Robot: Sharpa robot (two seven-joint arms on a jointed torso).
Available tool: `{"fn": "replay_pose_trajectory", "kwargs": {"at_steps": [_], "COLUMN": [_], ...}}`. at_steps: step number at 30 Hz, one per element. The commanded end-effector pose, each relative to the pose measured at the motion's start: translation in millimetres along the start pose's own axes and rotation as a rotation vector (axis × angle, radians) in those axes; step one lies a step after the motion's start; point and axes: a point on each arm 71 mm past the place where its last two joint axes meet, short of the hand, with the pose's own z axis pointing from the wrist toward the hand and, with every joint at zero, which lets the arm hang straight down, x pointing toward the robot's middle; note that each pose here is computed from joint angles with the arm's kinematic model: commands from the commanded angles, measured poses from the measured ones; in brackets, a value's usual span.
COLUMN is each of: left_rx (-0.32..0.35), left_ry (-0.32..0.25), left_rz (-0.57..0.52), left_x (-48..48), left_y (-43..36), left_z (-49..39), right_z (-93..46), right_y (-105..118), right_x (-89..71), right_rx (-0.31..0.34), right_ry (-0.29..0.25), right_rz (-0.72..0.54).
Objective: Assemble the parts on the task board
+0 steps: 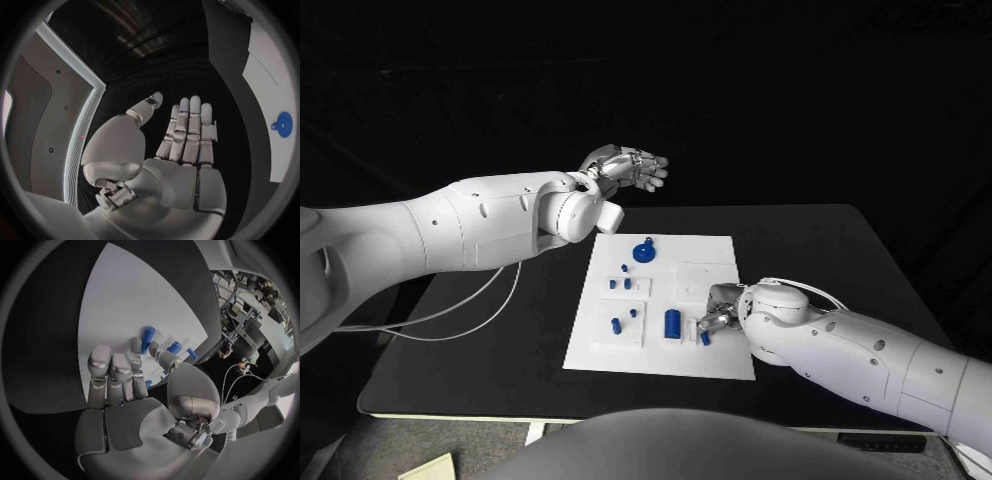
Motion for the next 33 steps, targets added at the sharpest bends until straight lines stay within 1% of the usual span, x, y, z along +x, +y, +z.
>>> {"fn": "replay_pose_trajectory", "kwargs": {"at_steps": [1, 7, 12, 18, 21, 24, 30, 33], "left_rx": [0.009, 0.01, 0.01, 0.009, 0.008, 0.009, 0.008, 0.007], "left_ry": [0.015, 0.016, 0.014, 0.014, 0.011, 0.01, 0.016, 0.021], "left_rz": [-0.001, 0.0, 0.0, 0.0, 0.001, 0.002, 0.006, 0.012], "left_x": [2.4, 2.9, 2.4, 1.7, 0.6, 0.4, 0.9, 1.6], "left_y": [-1.6, -1.6, -1.6, -1.6, -1.5, -1.5, -1.5, -1.4], "left_z": [0.6, 0.7, 0.6, 0.1, -0.3, -0.3, -0.4, -0.5], "right_z": [1.6, 1.4, 1.7, 0.3, -0.9, -2.4, -4.2, -4.4], "right_y": [-8.1, -3.7, -9.5, -17.1, -18.2, -18.6, -16.3, -15.9], "right_x": [13.3, 14.7, 15.3, 13.3, 9.3, 8.1, 7.9, 10.6], "right_rx": [0.044, 0.042, 0.06, 0.082, 0.085, 0.089, 0.093, 0.096], "right_ry": [0.056, 0.075, 0.072, 0.034, -0.026, -0.056, -0.084, -0.071], "right_rz": [-0.068, -0.108, -0.131, -0.193, -0.269, -0.301, -0.354, -0.377]}}
